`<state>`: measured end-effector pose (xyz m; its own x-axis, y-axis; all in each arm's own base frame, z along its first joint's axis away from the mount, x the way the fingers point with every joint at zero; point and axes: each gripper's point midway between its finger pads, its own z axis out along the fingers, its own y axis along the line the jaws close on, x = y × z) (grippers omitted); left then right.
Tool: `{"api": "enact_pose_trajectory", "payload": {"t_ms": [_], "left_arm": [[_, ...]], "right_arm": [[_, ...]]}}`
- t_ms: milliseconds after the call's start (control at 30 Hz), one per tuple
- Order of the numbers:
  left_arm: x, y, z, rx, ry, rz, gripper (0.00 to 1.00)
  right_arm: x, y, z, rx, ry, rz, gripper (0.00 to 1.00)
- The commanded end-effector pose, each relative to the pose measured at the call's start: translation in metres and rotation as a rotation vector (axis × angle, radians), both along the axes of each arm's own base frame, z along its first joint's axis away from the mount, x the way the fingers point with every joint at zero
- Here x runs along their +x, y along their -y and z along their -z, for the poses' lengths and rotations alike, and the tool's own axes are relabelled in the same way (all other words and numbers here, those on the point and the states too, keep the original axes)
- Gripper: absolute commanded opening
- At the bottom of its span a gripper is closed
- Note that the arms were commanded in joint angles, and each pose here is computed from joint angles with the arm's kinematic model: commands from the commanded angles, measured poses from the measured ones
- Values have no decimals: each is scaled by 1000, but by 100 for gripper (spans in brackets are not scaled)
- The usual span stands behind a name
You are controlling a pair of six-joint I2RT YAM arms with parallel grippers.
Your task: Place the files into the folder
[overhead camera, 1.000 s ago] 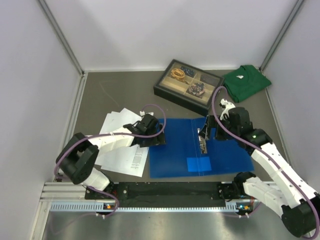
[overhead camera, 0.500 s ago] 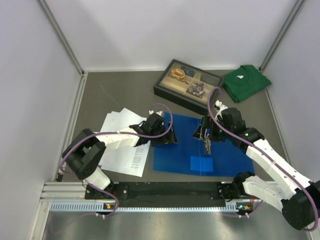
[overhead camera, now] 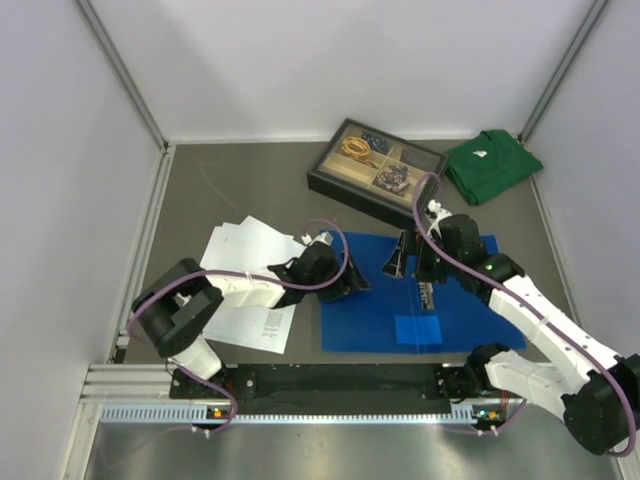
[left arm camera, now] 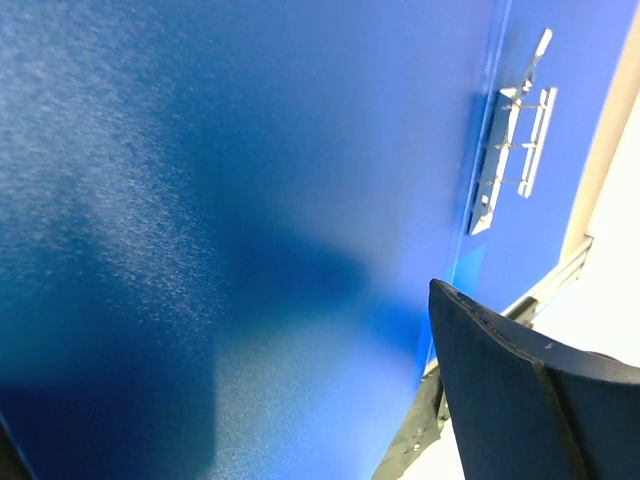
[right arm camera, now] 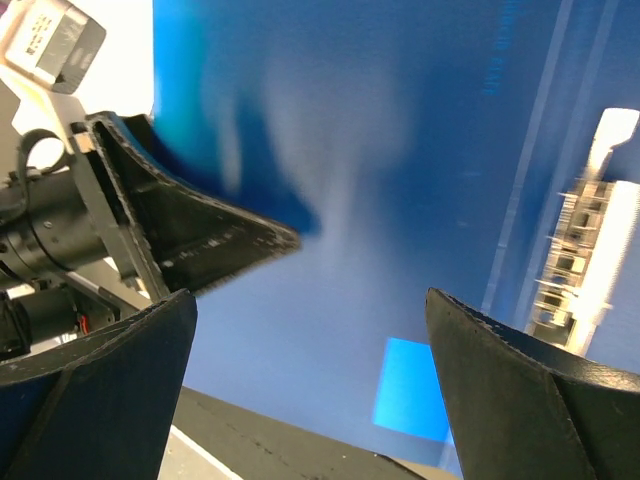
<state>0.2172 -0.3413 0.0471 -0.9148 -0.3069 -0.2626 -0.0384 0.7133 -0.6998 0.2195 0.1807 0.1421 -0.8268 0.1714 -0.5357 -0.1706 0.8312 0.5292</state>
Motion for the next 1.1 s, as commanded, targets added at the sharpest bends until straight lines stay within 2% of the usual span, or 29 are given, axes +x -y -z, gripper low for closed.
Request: {"api": "enact_pose_trajectory", "payload": {"t_ms": [0,167,267,300,367,433,467,533,567,633,700,733,767,800,833,867,900,933,1000,1067], "left_arm": [[8,19,-7,-27,25,-19,86],[12,-4,-16,100,92,-11,98],[22,-34,-33,204,154,-22,98],[16,-51,-29,270,122,-19,98],[21,-77,-47,300,157,-31,98],[13,-109,-53,380,135,-43,98],[23,-133,-72,419,201,-114,98],[20,-170,-84,505,216,-191,98],[29,-197,-105,518,283,-300,98],[38,-217,-120,507,327,-361,97],[55,-240,-126,480,310,-428,96],[72,-260,-129,474,316,-490,96],[81,-265,-120,474,285,-491,96],[87,-262,-113,419,253,-465,96],[97,-281,-106,406,218,-520,93],[110,-284,-93,371,183,-523,91],[114,-275,-90,279,154,-484,91],[118,-283,-81,238,124,-510,91],[129,-290,-66,197,90,-525,92],[132,-289,-57,177,32,-499,93]], "right_arm": [[12,-14,-25,50,78,-14,95],[11,-19,-22,40,74,-17,95],[15,-22,-23,43,71,29,96],[16,-24,-21,44,64,42,96],[20,-32,-27,69,66,76,96],[26,-47,-32,85,62,80,95],[22,-60,-31,70,66,59,95],[27,-86,-33,72,44,52,94],[26,-101,-33,66,51,51,91],[30,-132,-26,95,11,65,88],[31,-168,-29,172,8,67,84],[36,-183,-35,203,15,68,82],[44,-198,-20,192,15,74,81],[43,-211,-17,194,16,57,81],[51,-226,-28,220,30,51,80],[54,-239,-5,193,-1,33,78],[59,-249,-6,211,11,24,76],[64,-259,-7,222,14,21,75],[72,-271,10,230,4,23,66],[75,-274,22,214,-6,35,66]]}}
